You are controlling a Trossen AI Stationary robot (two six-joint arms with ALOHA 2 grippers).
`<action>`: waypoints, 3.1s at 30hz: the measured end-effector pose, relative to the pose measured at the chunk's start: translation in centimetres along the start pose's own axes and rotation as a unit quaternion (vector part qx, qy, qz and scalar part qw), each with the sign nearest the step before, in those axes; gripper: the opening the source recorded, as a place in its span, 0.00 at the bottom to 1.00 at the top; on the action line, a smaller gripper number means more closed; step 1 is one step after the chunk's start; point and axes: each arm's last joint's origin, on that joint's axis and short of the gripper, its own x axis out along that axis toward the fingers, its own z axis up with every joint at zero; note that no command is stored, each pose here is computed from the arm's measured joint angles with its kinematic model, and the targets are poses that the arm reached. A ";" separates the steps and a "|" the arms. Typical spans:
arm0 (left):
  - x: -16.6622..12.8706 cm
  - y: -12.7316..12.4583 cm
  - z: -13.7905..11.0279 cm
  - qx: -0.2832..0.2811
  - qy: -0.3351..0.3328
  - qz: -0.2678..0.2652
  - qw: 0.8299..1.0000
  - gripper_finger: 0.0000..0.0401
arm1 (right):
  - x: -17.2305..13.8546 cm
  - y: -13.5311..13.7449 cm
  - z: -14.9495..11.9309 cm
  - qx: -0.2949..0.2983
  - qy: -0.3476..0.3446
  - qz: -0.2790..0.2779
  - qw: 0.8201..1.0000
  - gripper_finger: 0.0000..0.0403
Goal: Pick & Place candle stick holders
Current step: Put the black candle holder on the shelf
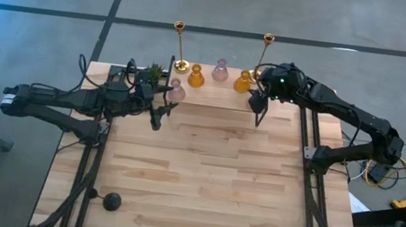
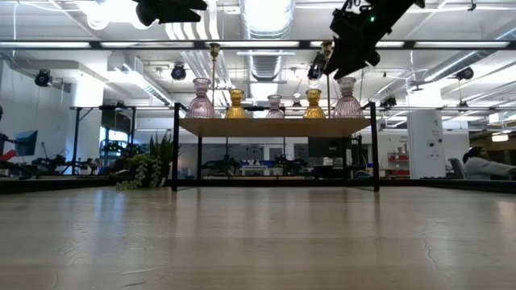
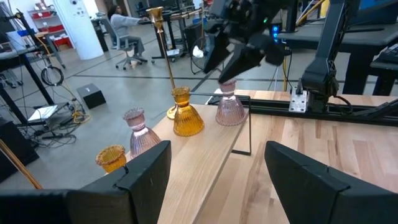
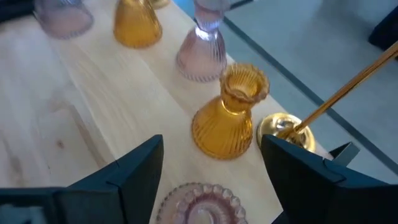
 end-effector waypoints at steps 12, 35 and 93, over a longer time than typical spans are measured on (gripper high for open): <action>-2.5 0.8 0.0 -0.002 0.015 -0.009 1.000 0.61 | -7.0 5.3 -0.5 -0.037 -0.019 0.175 0.984 0.37; -12.5 -0.8 -4.1 -0.140 0.231 -0.276 0.922 0.01 | -8.2 11.5 -11.4 -0.112 0.102 0.312 0.938 0.02; -19.1 -7.6 -18.3 -0.089 0.111 -0.602 0.786 0.29 | -8.0 11.4 -9.9 0.052 -0.162 0.289 0.942 0.02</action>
